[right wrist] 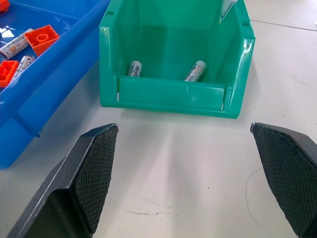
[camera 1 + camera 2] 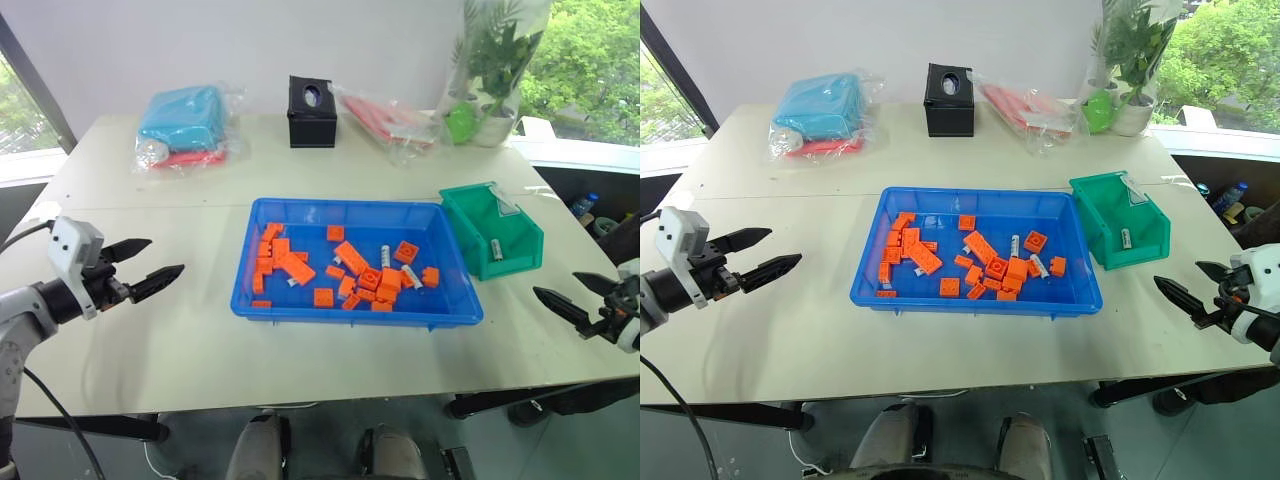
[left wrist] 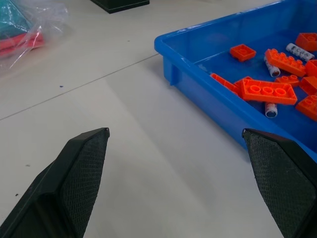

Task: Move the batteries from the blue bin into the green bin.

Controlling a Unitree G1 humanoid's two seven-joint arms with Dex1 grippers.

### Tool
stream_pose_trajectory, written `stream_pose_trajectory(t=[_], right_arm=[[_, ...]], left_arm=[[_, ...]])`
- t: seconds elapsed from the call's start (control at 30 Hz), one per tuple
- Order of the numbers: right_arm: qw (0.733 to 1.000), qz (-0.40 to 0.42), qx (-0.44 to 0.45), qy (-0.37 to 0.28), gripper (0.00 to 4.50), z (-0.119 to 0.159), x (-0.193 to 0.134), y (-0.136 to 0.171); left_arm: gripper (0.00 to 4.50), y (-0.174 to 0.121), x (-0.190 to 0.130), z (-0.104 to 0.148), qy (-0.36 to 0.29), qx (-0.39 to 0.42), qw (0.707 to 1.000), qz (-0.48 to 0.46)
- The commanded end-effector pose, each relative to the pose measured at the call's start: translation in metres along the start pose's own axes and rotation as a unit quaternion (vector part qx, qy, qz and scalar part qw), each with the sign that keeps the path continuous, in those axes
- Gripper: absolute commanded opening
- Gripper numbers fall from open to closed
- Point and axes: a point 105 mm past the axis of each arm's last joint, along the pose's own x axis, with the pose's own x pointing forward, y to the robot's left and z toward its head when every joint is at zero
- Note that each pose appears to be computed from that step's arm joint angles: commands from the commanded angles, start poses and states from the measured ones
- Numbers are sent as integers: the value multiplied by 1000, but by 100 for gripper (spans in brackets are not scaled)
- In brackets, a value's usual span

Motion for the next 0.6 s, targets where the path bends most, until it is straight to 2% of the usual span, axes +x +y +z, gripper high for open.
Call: stream_pose_trajectory(t=[0.03,0.43,0.6], right_arm=[[1000,-10,-12,-24,440,14,-4,-6],[1000,0,-17,-21,440,23,0,-10],[999,2,-33,-26,440,33,3,-8]], left_arm=[[450,0,-2,12,-17,20,1000,0],[450,-6,4,10,-27,11,1000,7],[450,-17,6,10,-13,15,999,-26]])
